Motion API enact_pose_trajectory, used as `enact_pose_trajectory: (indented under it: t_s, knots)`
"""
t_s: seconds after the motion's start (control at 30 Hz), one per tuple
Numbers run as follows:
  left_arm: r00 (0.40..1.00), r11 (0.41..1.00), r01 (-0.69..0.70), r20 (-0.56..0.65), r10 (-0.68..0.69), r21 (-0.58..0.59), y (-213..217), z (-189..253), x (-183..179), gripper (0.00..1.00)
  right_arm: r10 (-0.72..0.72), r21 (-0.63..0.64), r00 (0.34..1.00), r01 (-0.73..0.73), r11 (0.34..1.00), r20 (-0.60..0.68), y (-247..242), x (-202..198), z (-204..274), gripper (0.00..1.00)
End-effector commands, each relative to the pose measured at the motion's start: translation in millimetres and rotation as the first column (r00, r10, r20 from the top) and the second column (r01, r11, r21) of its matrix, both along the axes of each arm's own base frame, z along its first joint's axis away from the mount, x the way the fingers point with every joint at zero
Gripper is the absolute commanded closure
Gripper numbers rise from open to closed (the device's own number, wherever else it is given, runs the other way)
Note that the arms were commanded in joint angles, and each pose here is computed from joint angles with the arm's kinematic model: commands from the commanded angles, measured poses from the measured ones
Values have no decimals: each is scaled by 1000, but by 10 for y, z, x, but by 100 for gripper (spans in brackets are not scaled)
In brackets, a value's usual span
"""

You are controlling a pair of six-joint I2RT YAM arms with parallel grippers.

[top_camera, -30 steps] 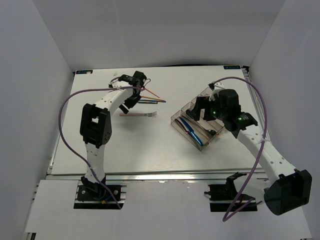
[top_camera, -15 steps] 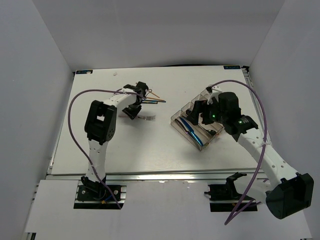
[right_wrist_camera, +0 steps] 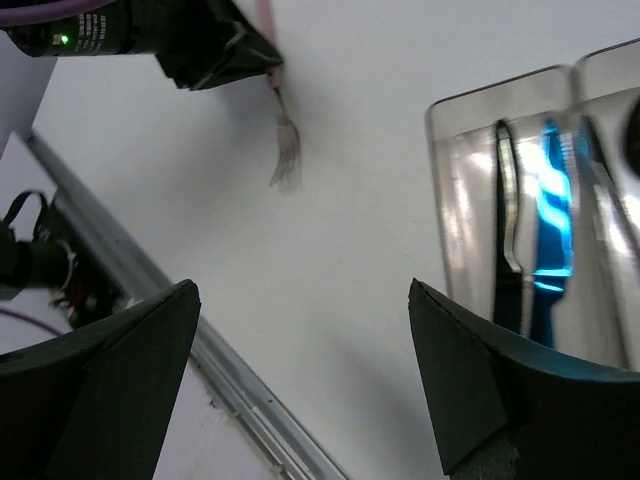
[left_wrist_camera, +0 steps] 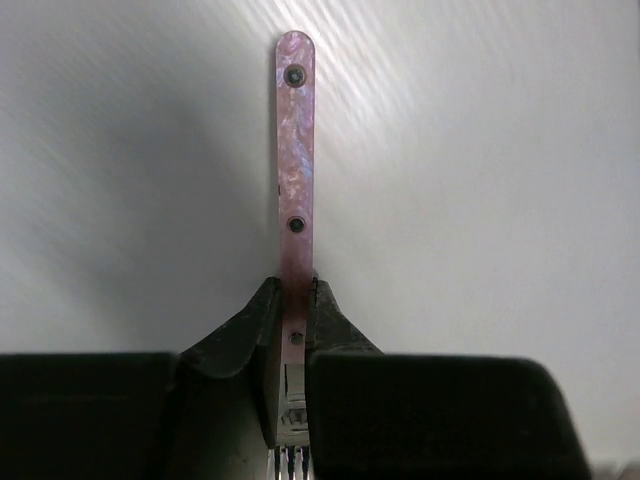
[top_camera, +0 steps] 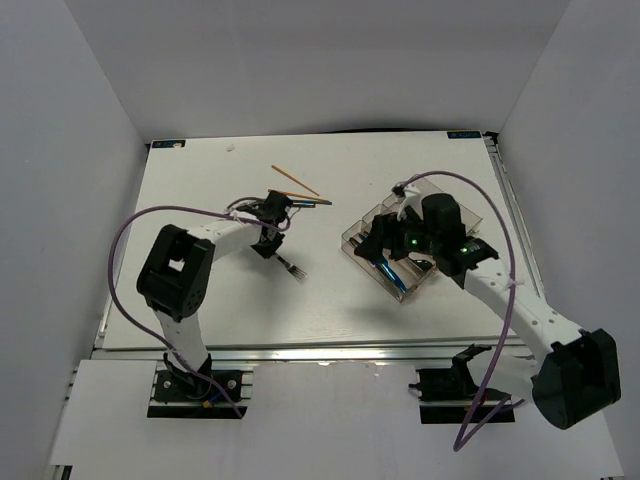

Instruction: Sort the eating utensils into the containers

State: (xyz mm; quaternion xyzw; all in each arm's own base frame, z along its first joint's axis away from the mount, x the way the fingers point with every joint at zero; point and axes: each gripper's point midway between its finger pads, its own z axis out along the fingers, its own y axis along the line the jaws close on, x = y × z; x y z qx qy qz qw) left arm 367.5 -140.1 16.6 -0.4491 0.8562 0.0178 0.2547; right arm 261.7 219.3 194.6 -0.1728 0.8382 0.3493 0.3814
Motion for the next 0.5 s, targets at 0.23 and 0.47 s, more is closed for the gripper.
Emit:
enact_pose_trajectory:
  t_s: [0.23, 0.47]
  knots:
    - [683, 737, 672, 447, -578, -75, -1392, 1041, -654, 100, 15, 233, 999, -5, 973, -43, 629, -32, -9, 21]
    - [440, 538, 842, 623, -647, -36, -1710, 1353, -1154, 100, -270, 326, 961, 276, 904, -65, 371, 227, 186, 24]
